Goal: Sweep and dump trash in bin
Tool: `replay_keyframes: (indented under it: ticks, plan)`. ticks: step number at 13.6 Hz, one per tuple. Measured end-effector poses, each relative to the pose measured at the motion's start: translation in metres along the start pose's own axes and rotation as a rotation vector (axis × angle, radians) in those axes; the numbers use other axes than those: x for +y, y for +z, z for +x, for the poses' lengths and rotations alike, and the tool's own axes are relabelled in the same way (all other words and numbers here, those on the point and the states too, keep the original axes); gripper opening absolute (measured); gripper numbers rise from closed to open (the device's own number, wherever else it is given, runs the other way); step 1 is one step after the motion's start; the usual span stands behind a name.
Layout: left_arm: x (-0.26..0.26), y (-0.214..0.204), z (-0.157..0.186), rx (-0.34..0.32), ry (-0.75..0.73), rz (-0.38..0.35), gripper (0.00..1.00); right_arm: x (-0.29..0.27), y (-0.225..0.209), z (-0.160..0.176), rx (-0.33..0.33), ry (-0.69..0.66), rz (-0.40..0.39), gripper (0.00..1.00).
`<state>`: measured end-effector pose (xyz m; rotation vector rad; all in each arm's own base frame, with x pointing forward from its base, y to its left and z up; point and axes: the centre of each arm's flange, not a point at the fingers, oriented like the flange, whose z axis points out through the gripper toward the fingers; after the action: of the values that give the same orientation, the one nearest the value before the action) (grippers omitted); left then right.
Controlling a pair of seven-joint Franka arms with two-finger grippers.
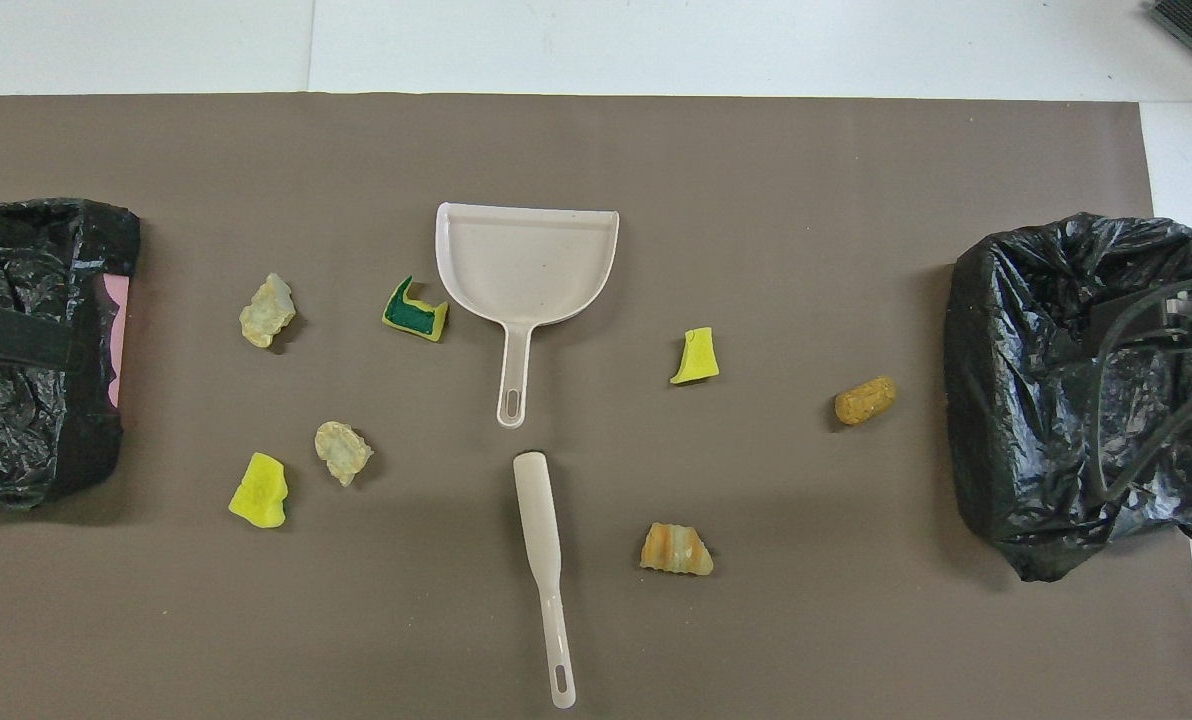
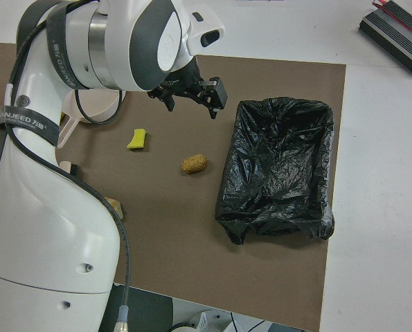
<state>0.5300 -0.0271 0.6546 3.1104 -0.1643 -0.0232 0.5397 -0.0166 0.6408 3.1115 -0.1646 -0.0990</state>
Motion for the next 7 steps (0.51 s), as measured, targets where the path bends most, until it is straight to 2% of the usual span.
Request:
replay_keyframes:
  ticks: [7]
  plan:
    - [-0.0072,-0.0002,-0.0016,-0.005,-0.014,-0.001,1.00,-0.0016,0.0003,-0.0021,-0.014,-0.005,-0.001,1.00]
